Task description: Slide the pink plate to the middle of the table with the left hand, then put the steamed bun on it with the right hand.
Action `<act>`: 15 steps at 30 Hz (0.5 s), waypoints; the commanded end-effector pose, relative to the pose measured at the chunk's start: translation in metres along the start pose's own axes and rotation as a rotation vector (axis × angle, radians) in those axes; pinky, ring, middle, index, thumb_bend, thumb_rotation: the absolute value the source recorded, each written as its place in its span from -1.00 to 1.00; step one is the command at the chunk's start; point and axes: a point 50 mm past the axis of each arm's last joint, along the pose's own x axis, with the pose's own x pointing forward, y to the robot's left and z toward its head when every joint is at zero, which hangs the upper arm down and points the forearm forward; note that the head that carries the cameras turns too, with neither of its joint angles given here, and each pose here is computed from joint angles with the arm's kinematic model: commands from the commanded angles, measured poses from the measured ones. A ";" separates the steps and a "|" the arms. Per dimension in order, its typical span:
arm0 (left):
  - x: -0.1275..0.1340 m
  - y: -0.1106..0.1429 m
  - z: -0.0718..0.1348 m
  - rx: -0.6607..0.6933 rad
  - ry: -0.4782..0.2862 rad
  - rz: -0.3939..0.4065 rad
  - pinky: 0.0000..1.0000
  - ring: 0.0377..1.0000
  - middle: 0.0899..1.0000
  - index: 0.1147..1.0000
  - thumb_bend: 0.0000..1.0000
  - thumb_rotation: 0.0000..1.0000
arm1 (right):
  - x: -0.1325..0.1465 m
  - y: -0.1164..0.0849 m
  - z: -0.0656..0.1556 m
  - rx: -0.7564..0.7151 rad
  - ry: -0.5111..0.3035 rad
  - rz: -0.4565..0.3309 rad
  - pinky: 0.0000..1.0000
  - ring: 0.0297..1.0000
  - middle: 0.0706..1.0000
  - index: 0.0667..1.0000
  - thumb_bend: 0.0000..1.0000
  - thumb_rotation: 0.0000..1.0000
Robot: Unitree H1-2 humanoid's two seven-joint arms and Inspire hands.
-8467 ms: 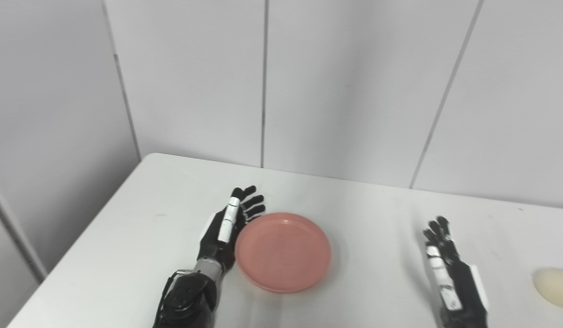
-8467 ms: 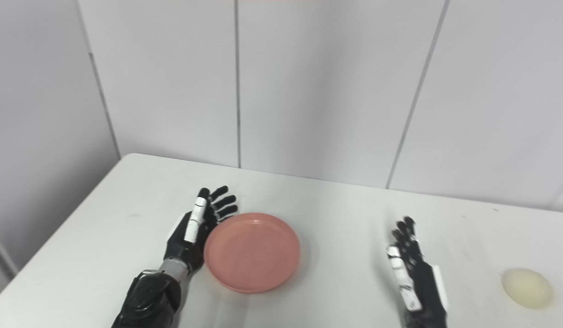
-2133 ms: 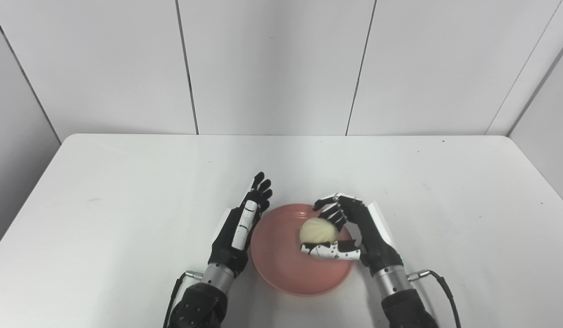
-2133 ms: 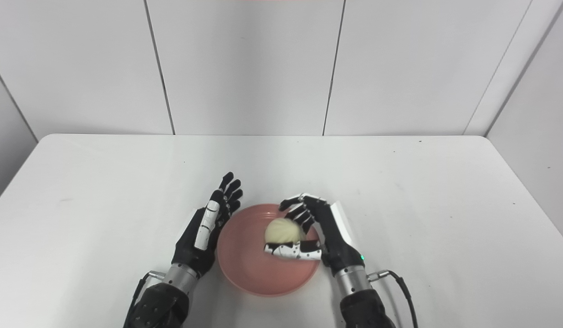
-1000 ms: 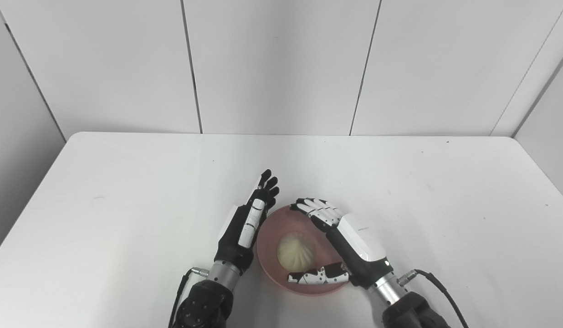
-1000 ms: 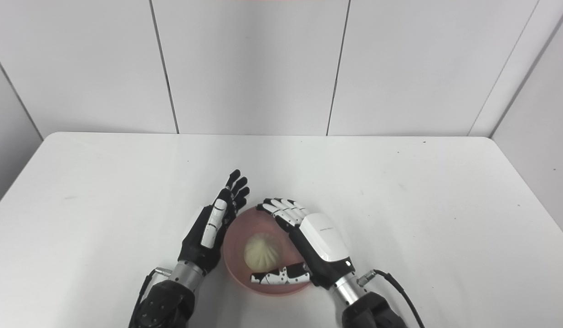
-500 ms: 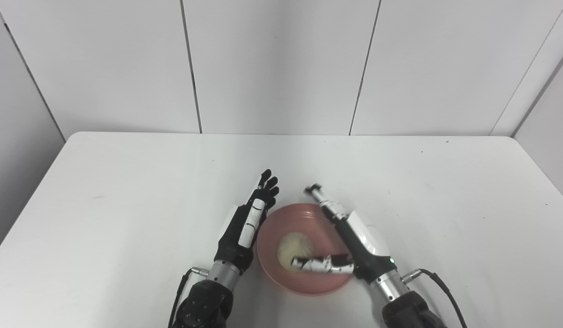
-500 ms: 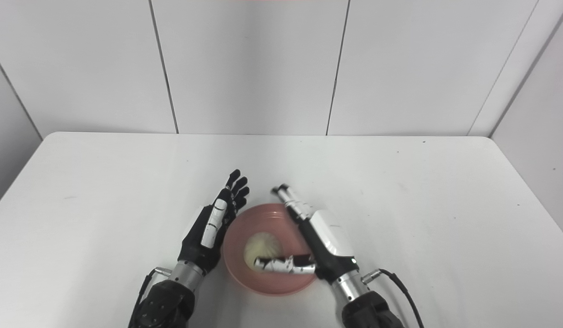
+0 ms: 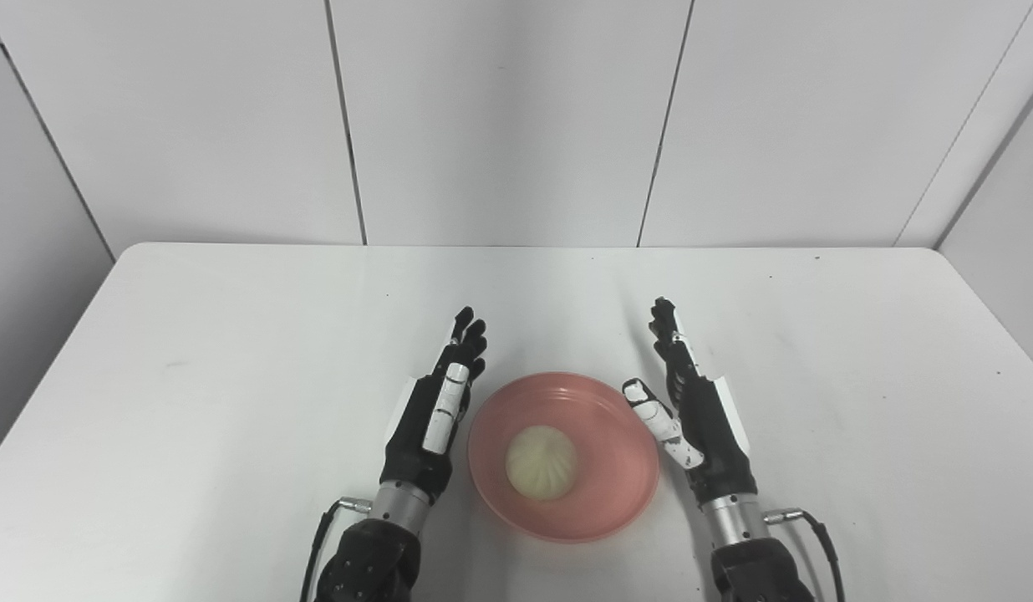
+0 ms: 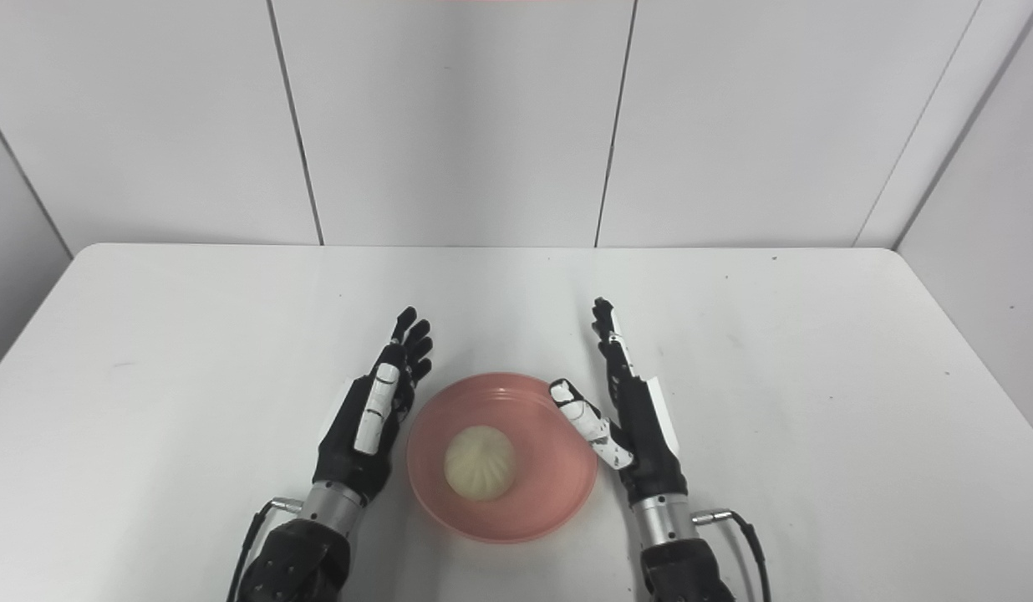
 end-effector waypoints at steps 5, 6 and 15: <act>-0.013 0.002 -0.006 0.035 0.015 0.041 1.00 1.00 1.00 1.00 0.33 0.91 | 0.005 -0.005 0.007 0.067 0.010 -0.036 1.00 1.00 1.00 1.00 0.16 0.70; -0.013 0.002 -0.006 0.032 0.016 0.041 1.00 1.00 1.00 1.00 0.34 0.90 | 0.005 -0.005 0.007 0.070 0.013 -0.035 1.00 1.00 1.00 1.00 0.15 0.72; -0.017 0.000 -0.007 0.069 0.031 0.075 1.00 1.00 1.00 1.00 0.32 0.94 | 0.003 0.001 0.002 0.155 0.065 -0.028 1.00 1.00 1.00 1.00 0.14 0.96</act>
